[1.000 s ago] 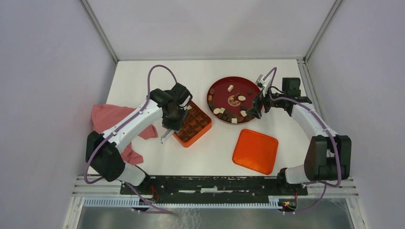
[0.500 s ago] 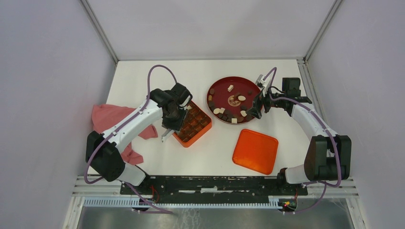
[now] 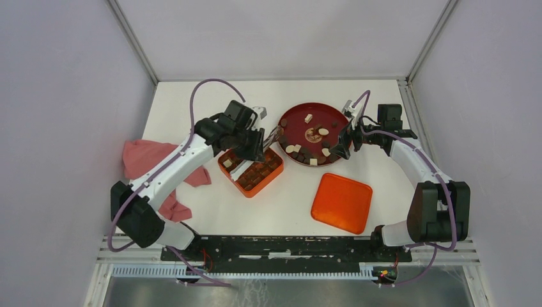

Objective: Pack the chocolate
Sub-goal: Place the fake chocolate in the packing box, then pick up the fake chocolate from the plate, then place the fake chocolate in the packing box.

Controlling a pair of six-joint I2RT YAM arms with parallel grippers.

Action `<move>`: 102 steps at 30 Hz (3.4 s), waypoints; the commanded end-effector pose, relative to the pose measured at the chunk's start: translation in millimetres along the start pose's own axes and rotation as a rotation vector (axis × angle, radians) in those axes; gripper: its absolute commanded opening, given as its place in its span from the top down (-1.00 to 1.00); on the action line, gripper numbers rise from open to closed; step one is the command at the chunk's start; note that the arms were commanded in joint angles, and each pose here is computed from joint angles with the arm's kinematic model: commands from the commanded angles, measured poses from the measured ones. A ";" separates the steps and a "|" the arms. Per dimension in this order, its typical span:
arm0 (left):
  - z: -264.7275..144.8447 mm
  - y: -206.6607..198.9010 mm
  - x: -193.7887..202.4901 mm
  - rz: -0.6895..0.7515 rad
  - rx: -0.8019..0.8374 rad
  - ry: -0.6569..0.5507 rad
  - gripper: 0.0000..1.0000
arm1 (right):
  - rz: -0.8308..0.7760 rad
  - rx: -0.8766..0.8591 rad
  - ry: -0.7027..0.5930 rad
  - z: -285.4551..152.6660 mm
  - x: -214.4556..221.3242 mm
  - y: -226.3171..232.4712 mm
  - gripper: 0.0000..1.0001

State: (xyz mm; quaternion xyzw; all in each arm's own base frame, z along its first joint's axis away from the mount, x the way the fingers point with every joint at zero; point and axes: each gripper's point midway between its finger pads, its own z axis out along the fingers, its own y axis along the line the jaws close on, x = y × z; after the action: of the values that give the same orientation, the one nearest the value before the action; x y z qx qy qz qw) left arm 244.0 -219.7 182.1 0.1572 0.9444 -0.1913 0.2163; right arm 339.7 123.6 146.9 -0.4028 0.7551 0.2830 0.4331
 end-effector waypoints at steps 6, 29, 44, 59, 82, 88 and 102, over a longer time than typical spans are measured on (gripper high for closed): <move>52.3 -51.8 -95.6 0.082 0.218 -0.129 0.35 | -0.056 0.029 -0.038 -6.6 -18.7 -5.1 -0.96; 155.8 -23.2 -146.5 0.183 0.024 -0.067 0.14 | -0.050 0.019 -0.031 -4.3 -15.2 -5.7 -0.96; 180.9 -20.5 -149.7 0.211 -0.010 -0.044 0.12 | -0.051 0.018 -0.029 -4.5 -15.0 -5.1 -0.96; 200.5 -18.4 -143.6 0.212 -0.059 -0.016 0.22 | -0.052 0.017 -0.029 -4.3 -15.4 -5.3 -0.96; 57.6 -34.8 -126.9 0.175 -0.012 -0.201 0.96 | -0.057 0.013 -0.041 -6.3 -19.5 -2.7 -0.96; 14.2 -0.5 -62.1 0.127 -0.106 -0.186 0.96 | -0.047 0.004 -0.045 -5.1 -18.6 -1.3 -0.96; 1.3 46.8 7.6 0.060 -0.262 -0.120 0.96 | -0.035 0.003 -0.041 -3.0 -15.4 -2.2 -0.96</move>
State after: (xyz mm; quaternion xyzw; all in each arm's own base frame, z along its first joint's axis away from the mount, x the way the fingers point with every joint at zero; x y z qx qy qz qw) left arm 246.2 -180.0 156.6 0.1713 0.9430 -0.0803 0.2738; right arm 339.5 123.6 148.5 -0.4032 0.7541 0.2822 0.4349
